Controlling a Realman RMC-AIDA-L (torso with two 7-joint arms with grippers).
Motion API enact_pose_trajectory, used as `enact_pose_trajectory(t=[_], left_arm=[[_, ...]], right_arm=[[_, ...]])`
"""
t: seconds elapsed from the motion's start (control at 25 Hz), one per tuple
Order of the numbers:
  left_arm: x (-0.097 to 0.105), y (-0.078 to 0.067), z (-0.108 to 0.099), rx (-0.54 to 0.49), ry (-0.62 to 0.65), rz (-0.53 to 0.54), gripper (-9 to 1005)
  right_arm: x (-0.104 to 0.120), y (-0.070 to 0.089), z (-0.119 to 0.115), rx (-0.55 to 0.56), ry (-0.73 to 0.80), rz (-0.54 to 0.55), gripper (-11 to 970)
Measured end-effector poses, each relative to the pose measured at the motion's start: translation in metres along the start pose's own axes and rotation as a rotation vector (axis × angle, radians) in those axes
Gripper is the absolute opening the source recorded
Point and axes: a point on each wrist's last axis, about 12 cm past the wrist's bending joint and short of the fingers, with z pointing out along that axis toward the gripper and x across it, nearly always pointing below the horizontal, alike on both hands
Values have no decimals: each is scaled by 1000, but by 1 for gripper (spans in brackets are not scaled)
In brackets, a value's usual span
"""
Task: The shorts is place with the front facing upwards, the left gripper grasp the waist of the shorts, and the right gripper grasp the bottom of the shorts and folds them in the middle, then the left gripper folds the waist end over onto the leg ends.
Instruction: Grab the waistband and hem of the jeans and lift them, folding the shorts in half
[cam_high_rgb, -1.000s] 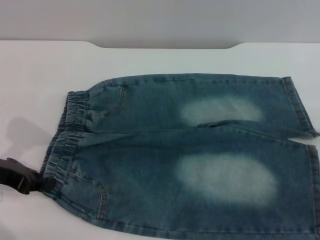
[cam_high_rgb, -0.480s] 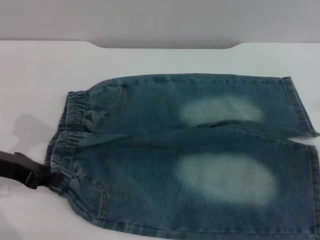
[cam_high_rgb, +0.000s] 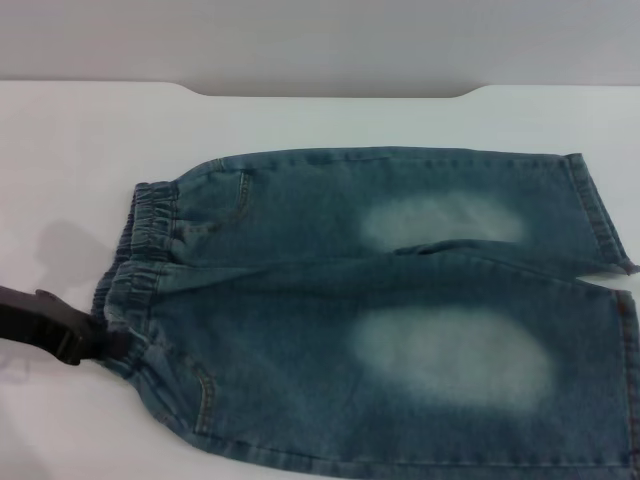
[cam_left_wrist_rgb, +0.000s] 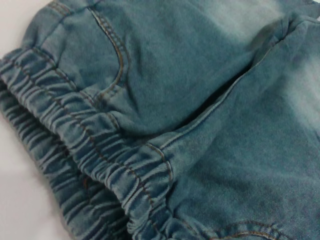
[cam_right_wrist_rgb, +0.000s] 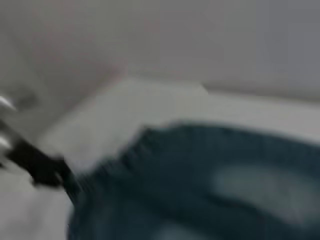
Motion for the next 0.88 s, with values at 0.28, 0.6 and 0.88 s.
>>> enact_pose_trajectory(t=[0.28,0.6,0.88], left_arm=[[-9,0,-1,0,-2,14,60],[-18,-2,0,4,-5,36,60],[-20,-2,1,4,-6,44,60]], right_arm=[[15,9,14,100,325,33,536],[31,10,44,58,556,66,536],[43,5,59,-1,632,101,537]])
